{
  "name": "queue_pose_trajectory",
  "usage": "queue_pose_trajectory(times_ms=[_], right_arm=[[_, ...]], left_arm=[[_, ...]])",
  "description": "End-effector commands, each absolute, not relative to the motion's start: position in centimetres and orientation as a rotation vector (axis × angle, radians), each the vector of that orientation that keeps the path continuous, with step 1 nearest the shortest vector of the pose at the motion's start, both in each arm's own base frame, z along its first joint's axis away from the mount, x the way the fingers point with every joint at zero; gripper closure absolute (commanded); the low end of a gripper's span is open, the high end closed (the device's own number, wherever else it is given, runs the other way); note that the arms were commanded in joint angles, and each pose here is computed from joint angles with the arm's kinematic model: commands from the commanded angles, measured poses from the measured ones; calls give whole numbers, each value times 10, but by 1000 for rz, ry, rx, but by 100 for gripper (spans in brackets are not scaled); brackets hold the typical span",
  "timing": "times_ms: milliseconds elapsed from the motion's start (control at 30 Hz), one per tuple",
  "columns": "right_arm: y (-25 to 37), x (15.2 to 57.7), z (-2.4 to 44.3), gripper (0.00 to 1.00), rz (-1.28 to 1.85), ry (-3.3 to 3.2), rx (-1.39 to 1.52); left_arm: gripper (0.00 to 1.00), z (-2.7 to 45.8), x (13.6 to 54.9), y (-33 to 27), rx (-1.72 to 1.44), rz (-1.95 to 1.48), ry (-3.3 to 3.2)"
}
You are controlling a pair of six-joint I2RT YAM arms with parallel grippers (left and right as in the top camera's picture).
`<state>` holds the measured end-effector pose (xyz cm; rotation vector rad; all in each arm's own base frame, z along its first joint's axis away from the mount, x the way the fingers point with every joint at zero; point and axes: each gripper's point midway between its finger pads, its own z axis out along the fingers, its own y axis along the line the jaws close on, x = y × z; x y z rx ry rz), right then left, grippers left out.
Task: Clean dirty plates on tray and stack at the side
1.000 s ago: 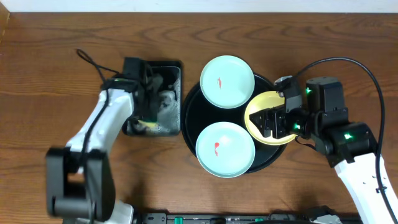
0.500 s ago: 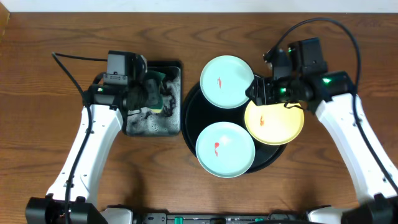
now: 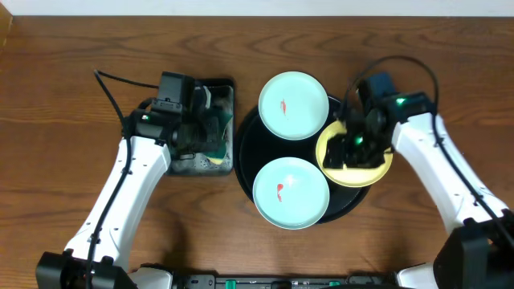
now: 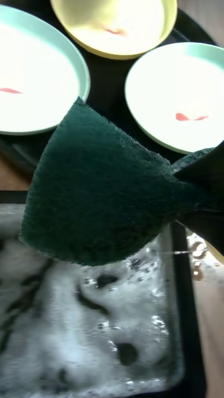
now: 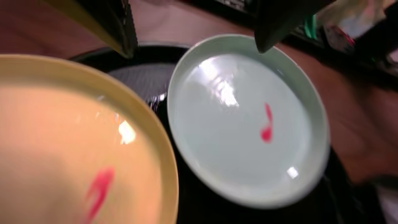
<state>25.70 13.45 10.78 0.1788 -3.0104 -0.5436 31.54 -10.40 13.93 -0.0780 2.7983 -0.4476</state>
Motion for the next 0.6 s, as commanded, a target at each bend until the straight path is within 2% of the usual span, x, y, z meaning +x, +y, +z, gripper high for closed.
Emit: queue_pose_trajectory(times_ms=[0,133,300,433,533,567], right_arm=[[142,224,84,42,-499,-2919,173],[151,201,52,45,-445,-2890,178],[130,208,21,55,-177,-3019,63],[138,213,5,72,-214,-3076,52],[141,220,4,96,-238,-3103,36],[143,223,4,99,-250,-3117,38]], left_arm=[[93,147,311,-107,-64,-462,2800],[93,151,303,-105,-64,-460,2811],[93,165,290,-104,-56,-465,2791],[93,179,281,-102,-50,-471,2759],[93,185,276,-101,-48,-473,2747],[92,186,274,-100,-48,-473,2750]])
